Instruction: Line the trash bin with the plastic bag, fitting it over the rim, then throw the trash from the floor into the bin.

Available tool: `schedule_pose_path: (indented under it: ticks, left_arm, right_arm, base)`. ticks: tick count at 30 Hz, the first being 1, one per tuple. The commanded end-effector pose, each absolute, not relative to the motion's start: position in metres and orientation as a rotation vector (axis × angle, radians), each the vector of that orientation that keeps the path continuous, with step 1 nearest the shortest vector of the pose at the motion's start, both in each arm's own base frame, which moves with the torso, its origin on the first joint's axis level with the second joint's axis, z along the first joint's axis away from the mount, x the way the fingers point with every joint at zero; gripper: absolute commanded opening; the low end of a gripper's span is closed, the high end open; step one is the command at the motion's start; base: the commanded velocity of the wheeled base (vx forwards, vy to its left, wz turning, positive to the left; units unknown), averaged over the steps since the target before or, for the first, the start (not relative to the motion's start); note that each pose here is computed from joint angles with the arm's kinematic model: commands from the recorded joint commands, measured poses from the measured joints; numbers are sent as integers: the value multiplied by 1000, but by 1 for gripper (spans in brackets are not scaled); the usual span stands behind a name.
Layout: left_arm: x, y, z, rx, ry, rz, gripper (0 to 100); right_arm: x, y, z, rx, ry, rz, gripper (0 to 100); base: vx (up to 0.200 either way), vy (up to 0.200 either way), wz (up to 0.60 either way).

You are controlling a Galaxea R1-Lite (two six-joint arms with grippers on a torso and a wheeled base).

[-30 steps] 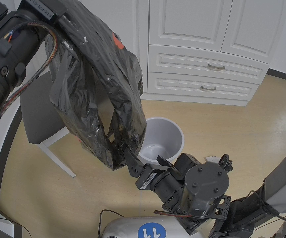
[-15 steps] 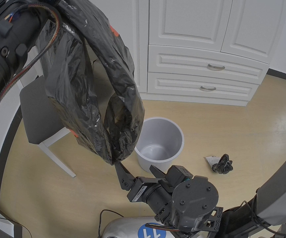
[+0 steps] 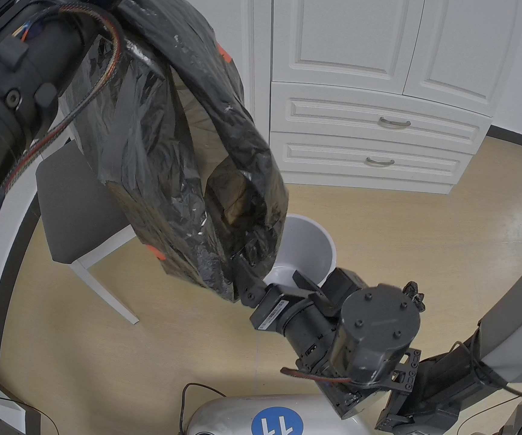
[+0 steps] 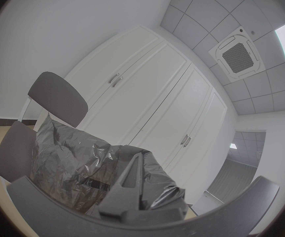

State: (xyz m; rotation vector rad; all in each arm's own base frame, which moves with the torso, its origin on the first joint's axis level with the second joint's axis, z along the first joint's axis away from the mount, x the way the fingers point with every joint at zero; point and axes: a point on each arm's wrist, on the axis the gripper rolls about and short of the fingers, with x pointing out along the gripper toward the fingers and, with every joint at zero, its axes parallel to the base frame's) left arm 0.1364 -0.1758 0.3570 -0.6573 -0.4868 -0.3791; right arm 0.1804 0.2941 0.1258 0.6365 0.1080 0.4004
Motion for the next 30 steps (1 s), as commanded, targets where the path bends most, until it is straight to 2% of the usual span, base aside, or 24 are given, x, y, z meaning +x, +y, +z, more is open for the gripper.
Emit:
schedule_pose_path:
  ticks: [1,18,22,26,30]
  left_arm:
    - [135,-174,358,-662,-491,-380,0]
    - [131,-179,361,-694,-506,-404,0]
    - [130,-177,362,-697,-509,-406,0]
    - [124,-177,364,-710,-509,-426,0]
    - [123,-179,364,-719,-509,-437,0]
  right_arm:
    - [187,291,129,648,92,385,100]
    - [204,296,94,641,108,367,100]
    - [203,297,95,680,102,384,100]
    - [193,290,107,735,81,471,100]
    - [189,286,116,760,58,498,100]
  base:
    - [0,0,0]
    - [0,0,0]
    - [0,0,0]
    - [0,0,0]
    - [0,0,0]
